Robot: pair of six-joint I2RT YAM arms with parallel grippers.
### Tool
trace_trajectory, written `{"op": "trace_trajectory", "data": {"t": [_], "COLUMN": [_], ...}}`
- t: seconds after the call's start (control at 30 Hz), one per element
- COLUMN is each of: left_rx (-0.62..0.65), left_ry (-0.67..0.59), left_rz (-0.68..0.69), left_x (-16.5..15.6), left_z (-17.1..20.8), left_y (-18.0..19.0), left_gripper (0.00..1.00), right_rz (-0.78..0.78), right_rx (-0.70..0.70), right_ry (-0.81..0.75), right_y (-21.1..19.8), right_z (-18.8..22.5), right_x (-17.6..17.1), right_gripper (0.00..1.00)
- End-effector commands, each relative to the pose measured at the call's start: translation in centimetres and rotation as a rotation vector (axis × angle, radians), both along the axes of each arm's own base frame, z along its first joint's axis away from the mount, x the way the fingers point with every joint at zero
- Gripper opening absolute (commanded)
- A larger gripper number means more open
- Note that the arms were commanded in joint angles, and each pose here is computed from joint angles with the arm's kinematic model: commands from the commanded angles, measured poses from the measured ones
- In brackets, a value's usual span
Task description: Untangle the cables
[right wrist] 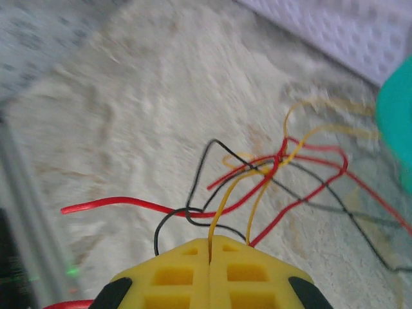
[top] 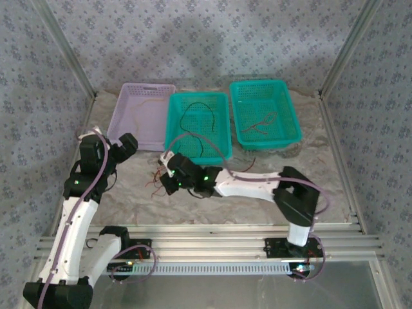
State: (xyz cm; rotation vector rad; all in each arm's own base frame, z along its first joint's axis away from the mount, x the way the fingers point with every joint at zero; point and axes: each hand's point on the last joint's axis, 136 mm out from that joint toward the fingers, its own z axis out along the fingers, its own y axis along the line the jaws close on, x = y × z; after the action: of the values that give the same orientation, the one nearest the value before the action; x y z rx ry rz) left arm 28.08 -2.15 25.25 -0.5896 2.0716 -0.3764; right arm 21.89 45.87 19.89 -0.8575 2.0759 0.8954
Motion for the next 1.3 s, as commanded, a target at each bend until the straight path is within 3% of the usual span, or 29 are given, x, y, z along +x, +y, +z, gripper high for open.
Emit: {"op": "trace_trajectory", "data": {"t": [0.0, 0.3, 0.5, 0.67, 0.7, 0.77, 0.9, 1.1, 1.27], "left_rx": [-0.069, -0.389, -0.544, -0.635, -0.651, -0.663, -0.662, -0.598, -0.626], "left_ry": [-0.011, -0.036, -0.124, -0.09, -0.072, -0.043, -0.024, -0.001, 0.031], "left_rz": [-0.077, -0.335, -0.539, -0.66, -0.682, -0.709, -0.718, -0.738, -0.769], "left_x": [0.0, -0.8, -1.9, -2.9, -3.1, -3.3, -3.7, -4.5, -5.2], "left_z": [0.1, 1.1, 4.1, 3.9, 3.6, 3.0, 2.1, 0.7, -1.0], "left_y": [-1.7, -8.1, -12.4, -15.0, -15.5, -16.2, -16.5, -16.3, -17.1], "left_gripper": [1.0, 1.0, 1.0, 1.0, 0.98, 0.97, 0.83, 0.74, 0.75], "right_rz": [0.124, 0.275, 0.241, 0.222, 0.221, 0.226, 0.21, 0.185, 0.182], "right_rx": [0.062, 0.347, 0.444, 0.459, 0.439, 0.442, 0.445, 0.492, 0.509], "right_ry": [0.049, 0.065, 0.062, 0.026, 0.043, 0.028, 0.006, 0.0, -0.021], "right_y": [-1.5, -5.0, -7.6, -8.7, -8.8, -9.0, -9.8, -11.3, -12.1], "right_z": [3.2, 13.7, 16.7, 17.9, 16.5, 16.7, 16.7, 17.9, 18.8], "right_x": [-2.0, -3.8, -1.8, -1.4, -1.6, -1.9, -1.9, -1.7, -2.1], "right_gripper": [0.0, 0.0, 0.0, 0.0, 0.0, 0.0, 0.0, 0.0, 0.0]}}
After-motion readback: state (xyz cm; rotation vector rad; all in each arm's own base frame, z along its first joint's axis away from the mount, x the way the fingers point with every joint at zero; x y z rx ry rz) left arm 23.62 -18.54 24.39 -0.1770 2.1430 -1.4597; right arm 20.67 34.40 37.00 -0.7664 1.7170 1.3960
